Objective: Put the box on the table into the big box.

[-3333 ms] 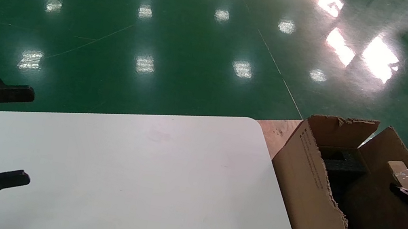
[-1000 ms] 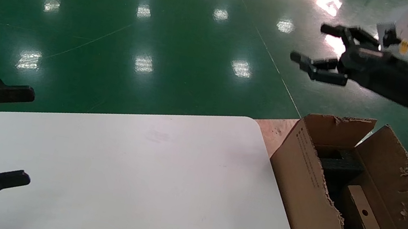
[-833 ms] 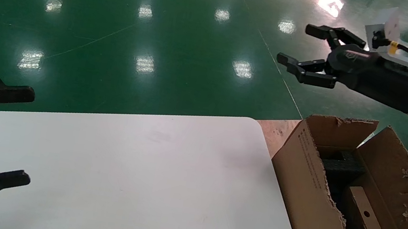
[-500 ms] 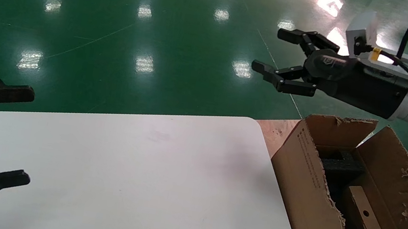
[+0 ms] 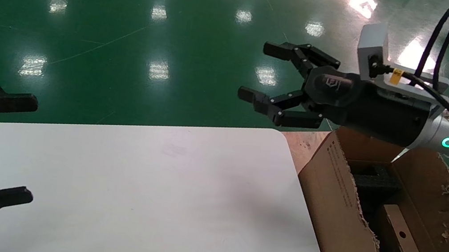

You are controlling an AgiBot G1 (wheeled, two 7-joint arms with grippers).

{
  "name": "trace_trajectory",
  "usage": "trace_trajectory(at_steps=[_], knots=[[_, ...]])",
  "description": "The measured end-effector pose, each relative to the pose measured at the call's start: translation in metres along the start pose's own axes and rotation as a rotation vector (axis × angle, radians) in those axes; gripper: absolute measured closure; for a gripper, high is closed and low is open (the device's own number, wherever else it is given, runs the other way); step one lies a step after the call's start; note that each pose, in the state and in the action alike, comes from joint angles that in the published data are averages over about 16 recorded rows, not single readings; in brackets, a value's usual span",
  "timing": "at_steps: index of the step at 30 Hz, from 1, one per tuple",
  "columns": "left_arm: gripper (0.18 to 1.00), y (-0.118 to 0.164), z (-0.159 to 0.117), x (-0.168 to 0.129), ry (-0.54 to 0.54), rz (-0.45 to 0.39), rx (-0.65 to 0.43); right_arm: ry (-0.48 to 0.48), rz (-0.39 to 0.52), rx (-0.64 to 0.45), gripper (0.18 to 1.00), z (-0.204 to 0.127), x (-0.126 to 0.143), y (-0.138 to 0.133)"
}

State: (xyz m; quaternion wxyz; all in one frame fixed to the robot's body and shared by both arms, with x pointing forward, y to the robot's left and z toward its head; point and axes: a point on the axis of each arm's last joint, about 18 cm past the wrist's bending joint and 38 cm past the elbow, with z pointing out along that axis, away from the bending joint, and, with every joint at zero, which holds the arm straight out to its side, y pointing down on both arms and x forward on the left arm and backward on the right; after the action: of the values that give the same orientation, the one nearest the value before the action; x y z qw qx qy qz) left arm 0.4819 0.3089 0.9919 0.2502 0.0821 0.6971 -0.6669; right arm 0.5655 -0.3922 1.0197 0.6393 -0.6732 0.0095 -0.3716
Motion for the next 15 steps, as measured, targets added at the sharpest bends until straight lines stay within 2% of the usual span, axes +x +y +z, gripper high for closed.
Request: trace_trajectory(at_steps=[15], knots=[[0.184, 0.000, 0.000, 0.000, 0.000, 0.000, 0.000, -0.177, 0.018, 0.050, 0.178, 0.020, -0.059, -0.017]])
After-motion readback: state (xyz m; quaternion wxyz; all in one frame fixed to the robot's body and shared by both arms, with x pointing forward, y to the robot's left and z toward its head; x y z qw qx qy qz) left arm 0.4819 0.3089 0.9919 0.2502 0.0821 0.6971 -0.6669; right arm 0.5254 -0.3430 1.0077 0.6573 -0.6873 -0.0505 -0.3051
